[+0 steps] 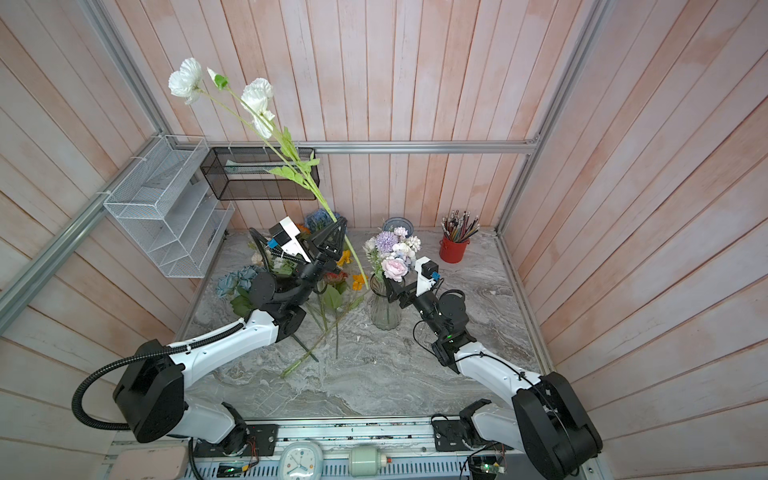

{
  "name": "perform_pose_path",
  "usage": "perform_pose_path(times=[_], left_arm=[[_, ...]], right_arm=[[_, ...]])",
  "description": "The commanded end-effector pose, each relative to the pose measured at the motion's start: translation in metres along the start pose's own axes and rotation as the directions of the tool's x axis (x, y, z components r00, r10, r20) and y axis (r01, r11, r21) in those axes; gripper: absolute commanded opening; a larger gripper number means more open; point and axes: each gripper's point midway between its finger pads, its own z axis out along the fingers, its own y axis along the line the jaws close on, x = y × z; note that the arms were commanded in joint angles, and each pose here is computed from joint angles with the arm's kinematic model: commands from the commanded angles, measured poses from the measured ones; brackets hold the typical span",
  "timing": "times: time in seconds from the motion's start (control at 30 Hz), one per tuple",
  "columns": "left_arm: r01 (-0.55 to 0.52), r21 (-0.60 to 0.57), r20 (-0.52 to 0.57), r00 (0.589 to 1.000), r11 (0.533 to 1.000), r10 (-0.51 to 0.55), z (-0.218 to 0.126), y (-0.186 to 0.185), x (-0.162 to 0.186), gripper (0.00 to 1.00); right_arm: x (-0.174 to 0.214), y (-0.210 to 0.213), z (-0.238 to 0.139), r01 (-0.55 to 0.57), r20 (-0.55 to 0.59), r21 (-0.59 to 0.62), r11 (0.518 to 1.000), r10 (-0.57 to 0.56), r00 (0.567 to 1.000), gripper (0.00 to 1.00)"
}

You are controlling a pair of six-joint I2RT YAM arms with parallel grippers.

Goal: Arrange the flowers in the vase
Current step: 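Carry the white flower over the clear vase and lower stems in with left gripper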

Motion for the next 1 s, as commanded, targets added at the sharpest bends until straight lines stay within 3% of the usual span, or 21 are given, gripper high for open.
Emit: perform_pose_path(times=[0.0,0.33,0.73,0.83,0.97], left_arm=[[0.015,0.05,0.05,0.999,0.999,-0.017,0.009,-0.008,-0.008,0.0],[0.011,0.052,-0.036,0.999,0.999,-0.009,-0.002,0.0,0.056,0.0],[0.009,0.007,-0.32,0.947,1.0,-0.007,-0.054,-0.003,0.152,0.0],[0.004,-0.009,-0.382,0.924,1.0,-0.007,-0.068,-0.002,0.169,0.05],[-0.004,-0.037,-0.454,0.891,0.999,-0.013,-0.087,0.002,0.189,0.2]], right_arm=[[-0.011,-0.002,-0.006,-0.011,0.049,0.01,1.0,0.01,0.999,0.98],[-0.009,-0.003,-0.009,-0.014,0.05,0.008,1.0,0.013,0.999,0.98],[-0.007,-0.003,-0.01,-0.02,0.049,0.001,1.0,0.02,0.999,0.98],[-0.005,-0.003,-0.011,-0.022,0.043,0.001,1.0,0.022,0.999,0.98],[-0.003,-0.003,-0.012,-0.03,0.037,0.001,1.0,0.03,0.999,0.98]])
